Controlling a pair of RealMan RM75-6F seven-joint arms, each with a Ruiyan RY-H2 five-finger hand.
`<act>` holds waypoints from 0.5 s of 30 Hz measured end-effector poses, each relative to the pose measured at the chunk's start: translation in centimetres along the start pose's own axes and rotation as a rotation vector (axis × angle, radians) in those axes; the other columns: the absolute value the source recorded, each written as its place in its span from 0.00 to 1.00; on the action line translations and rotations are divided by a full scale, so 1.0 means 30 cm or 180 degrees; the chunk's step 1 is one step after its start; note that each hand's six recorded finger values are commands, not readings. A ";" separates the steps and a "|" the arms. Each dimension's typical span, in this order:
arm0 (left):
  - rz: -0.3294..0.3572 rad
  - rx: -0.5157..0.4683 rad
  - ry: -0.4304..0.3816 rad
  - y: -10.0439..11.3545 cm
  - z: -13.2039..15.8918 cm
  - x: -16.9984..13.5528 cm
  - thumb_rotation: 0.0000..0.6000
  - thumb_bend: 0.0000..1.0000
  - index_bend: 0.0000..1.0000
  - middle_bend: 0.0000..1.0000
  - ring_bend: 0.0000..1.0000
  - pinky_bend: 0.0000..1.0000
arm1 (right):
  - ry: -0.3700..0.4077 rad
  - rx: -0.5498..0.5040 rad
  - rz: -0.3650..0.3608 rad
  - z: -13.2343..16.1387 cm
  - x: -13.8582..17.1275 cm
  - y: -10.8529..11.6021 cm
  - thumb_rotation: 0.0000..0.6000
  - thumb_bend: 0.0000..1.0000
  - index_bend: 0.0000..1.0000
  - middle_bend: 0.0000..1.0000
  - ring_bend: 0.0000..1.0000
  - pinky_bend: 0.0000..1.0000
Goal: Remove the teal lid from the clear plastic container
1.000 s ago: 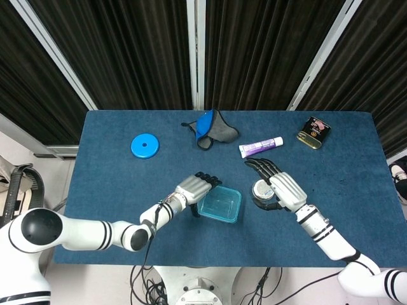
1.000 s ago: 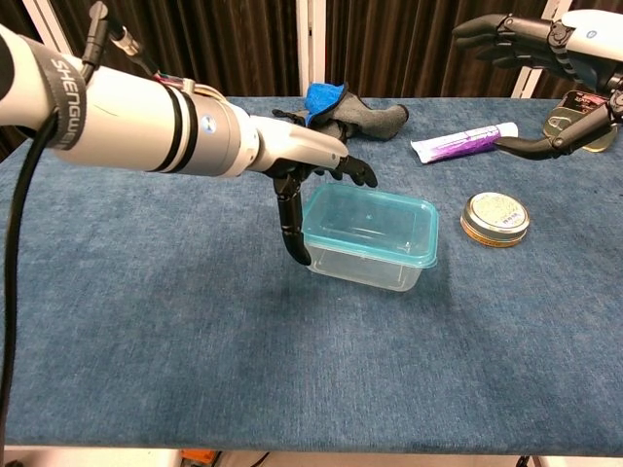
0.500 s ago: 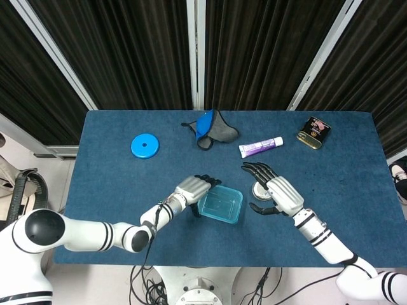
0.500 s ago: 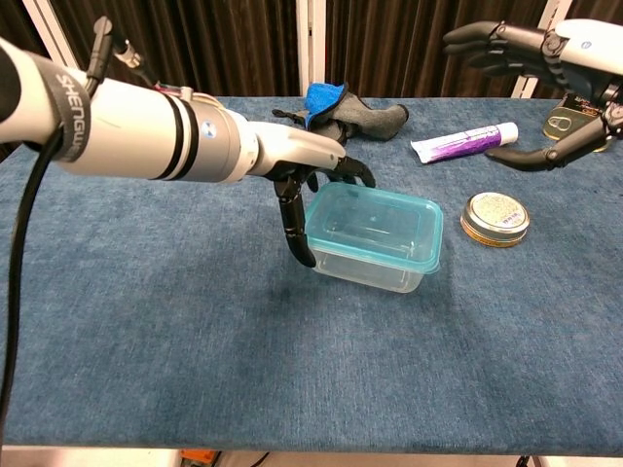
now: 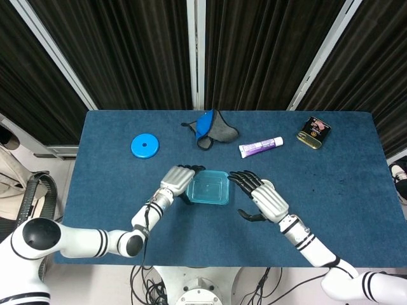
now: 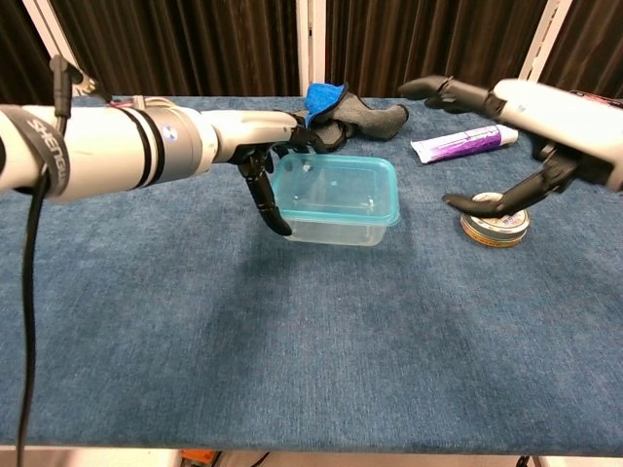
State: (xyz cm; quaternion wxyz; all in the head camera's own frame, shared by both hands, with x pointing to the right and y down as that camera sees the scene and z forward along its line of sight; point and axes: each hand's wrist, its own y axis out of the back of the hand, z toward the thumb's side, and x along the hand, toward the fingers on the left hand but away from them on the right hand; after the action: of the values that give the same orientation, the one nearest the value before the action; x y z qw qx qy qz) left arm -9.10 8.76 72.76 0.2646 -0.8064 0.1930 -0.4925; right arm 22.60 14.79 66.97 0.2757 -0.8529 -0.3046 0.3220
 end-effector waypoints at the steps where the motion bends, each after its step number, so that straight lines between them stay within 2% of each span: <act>1: 0.0004 0.0006 0.0013 -0.004 -0.003 0.002 1.00 0.00 0.22 0.24 0.19 0.24 | 0.0002 0.0079 -0.0016 0.000 -0.010 -0.019 1.00 0.25 0.00 0.00 0.00 0.00; 7: 0.0023 -0.0002 0.0037 -0.013 -0.007 0.012 1.00 0.00 0.22 0.23 0.19 0.24 | 0.0006 0.0291 -0.0096 -0.003 -0.068 -0.116 1.00 0.23 0.00 0.00 0.00 0.00; 15: -0.0005 -0.0042 0.0044 -0.019 -0.008 0.017 1.00 0.00 0.21 0.23 0.19 0.24 | 0.0020 0.0401 -0.0274 -0.004 -0.119 -0.177 1.00 0.21 0.00 0.00 0.00 0.00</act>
State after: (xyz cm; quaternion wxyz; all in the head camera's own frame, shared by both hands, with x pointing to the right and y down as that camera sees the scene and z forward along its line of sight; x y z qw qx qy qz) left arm -9.07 8.86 73.56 0.2575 -0.8048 0.1974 -0.4970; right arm 18.71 15.78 71.96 0.3433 -0.8210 -0.3193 0.3258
